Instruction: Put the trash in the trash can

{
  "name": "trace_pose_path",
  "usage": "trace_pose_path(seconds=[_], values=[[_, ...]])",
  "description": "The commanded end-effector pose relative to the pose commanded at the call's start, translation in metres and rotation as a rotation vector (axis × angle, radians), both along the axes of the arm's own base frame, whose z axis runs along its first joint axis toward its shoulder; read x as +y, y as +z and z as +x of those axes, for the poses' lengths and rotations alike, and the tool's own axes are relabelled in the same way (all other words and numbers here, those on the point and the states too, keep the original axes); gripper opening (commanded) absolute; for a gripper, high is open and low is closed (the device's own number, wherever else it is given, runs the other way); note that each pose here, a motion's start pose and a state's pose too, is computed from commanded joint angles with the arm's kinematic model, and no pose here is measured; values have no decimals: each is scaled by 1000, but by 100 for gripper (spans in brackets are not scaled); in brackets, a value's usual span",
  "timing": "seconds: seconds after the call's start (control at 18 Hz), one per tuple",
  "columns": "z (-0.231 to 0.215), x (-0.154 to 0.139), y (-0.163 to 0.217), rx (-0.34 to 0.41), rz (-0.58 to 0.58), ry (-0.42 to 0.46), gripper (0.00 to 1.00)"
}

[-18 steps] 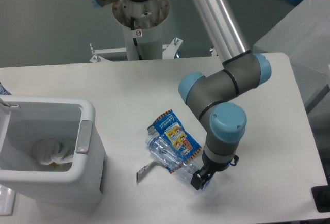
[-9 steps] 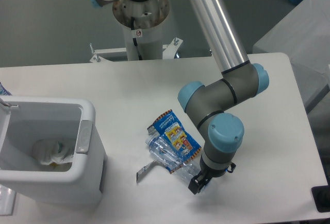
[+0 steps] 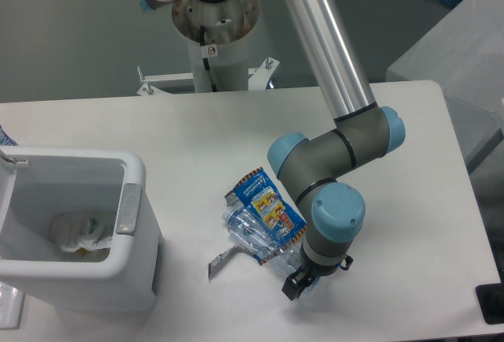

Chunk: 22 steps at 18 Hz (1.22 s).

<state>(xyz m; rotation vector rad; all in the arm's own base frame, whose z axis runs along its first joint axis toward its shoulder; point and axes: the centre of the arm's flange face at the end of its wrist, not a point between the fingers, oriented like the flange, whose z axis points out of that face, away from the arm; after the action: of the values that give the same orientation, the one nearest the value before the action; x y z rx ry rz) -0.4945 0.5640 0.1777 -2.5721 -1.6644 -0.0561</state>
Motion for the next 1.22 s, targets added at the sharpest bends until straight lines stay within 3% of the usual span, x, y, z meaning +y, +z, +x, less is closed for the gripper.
trace_pose_path(seconds=[0.22,0.67,1.22], values=[[0,0,0,0,0,0,99],[3,-1,0,-3,-1,-2,76],[4,0,2,-1,1,-3,71]])
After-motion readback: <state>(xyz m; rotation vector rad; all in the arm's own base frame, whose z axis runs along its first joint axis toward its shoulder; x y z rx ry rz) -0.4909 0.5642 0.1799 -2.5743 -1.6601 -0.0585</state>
